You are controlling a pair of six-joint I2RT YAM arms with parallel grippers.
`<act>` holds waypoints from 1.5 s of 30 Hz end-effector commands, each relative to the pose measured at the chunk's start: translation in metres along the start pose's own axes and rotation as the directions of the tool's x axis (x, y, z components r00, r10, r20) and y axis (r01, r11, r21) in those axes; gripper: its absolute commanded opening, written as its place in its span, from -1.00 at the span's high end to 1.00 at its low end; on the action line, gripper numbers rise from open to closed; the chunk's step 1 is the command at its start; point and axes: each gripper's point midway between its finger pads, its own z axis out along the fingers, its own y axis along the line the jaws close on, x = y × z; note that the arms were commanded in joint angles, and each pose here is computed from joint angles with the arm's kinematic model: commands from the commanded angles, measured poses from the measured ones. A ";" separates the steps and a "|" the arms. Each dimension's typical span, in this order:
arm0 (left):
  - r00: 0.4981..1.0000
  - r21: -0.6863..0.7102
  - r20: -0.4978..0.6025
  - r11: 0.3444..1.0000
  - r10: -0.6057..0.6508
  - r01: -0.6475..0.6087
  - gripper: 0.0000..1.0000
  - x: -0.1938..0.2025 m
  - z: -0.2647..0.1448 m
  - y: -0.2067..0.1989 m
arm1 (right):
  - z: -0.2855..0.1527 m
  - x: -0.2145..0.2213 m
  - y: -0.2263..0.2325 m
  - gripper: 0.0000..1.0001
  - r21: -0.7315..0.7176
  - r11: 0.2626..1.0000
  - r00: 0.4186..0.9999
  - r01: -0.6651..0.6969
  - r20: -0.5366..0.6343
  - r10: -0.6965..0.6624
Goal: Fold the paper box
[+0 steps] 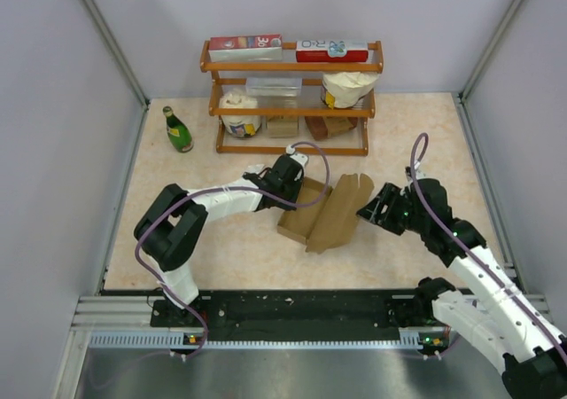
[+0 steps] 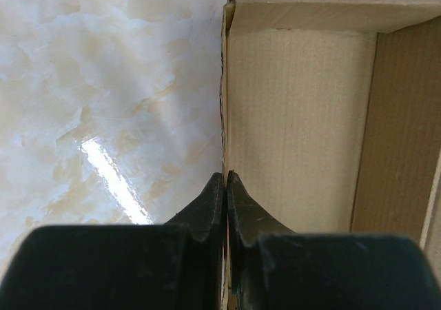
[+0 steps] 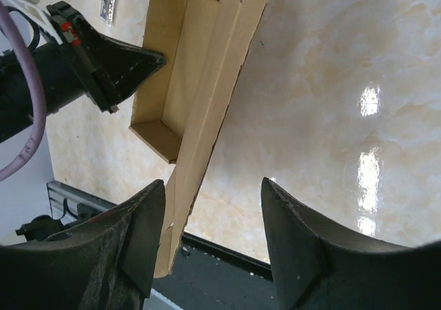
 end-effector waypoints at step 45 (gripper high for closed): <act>0.969 -0.182 0.154 0.959 -0.191 0.218 -0.75 -0.092 -0.050 0.115 | -0.010 -0.044 0.031 1.00 0.022 0.973 0.973 0.231 -0.018 -0.230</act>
